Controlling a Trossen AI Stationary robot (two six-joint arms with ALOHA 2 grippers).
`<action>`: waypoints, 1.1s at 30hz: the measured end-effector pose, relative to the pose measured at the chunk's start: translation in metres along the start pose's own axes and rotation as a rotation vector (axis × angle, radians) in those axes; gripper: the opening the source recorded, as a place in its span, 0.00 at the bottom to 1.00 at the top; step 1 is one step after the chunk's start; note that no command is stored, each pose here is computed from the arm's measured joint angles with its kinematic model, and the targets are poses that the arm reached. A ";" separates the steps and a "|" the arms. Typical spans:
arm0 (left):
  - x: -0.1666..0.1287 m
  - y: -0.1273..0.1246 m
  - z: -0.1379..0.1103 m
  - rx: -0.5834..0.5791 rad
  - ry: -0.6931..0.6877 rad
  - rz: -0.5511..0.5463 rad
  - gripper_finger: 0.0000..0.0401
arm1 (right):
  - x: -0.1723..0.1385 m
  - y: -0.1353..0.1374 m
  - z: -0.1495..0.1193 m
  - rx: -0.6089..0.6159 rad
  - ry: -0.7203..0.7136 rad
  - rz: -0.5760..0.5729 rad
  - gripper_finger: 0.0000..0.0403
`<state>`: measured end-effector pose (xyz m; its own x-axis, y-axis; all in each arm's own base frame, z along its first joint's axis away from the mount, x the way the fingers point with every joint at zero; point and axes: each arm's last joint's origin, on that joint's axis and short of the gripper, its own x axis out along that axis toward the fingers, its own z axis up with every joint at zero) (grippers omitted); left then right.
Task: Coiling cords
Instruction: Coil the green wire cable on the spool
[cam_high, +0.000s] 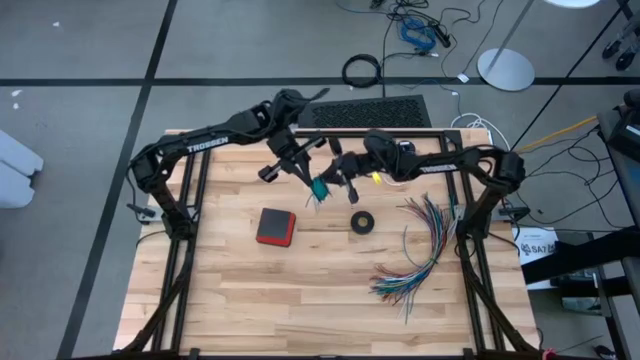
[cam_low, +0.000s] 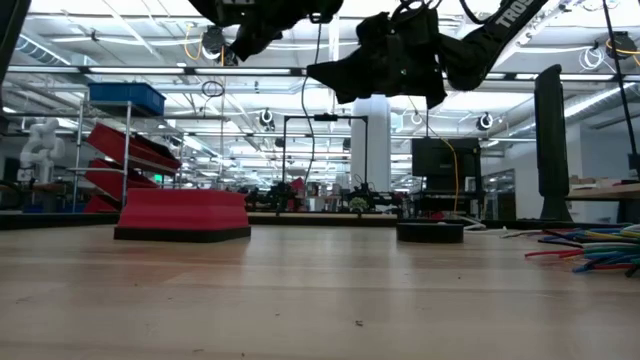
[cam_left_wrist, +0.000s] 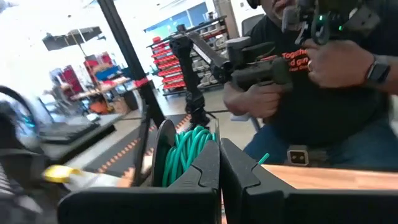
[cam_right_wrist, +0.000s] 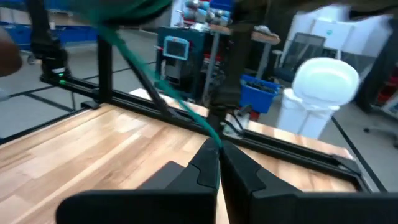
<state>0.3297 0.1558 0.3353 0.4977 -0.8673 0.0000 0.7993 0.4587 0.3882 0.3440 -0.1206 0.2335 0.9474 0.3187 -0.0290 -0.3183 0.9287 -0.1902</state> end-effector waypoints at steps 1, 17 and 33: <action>0.000 -0.001 -0.002 -0.023 0.000 0.000 0.00 | -0.002 -0.004 0.002 0.007 0.006 -0.011 0.00; -0.012 -0.008 -0.074 -0.401 0.032 0.044 0.00 | -0.012 -0.015 0.008 0.149 0.277 -0.305 0.00; -0.030 -0.017 -0.102 -0.598 0.111 0.118 0.00 | -0.006 -0.003 0.010 0.100 0.407 -0.489 0.00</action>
<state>0.3358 0.1936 0.2348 0.6002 -0.7940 -0.0967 0.7713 0.6066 -0.1927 0.3387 -0.1231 0.2435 0.9147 -0.2252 -0.3356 0.1709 0.9680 -0.1838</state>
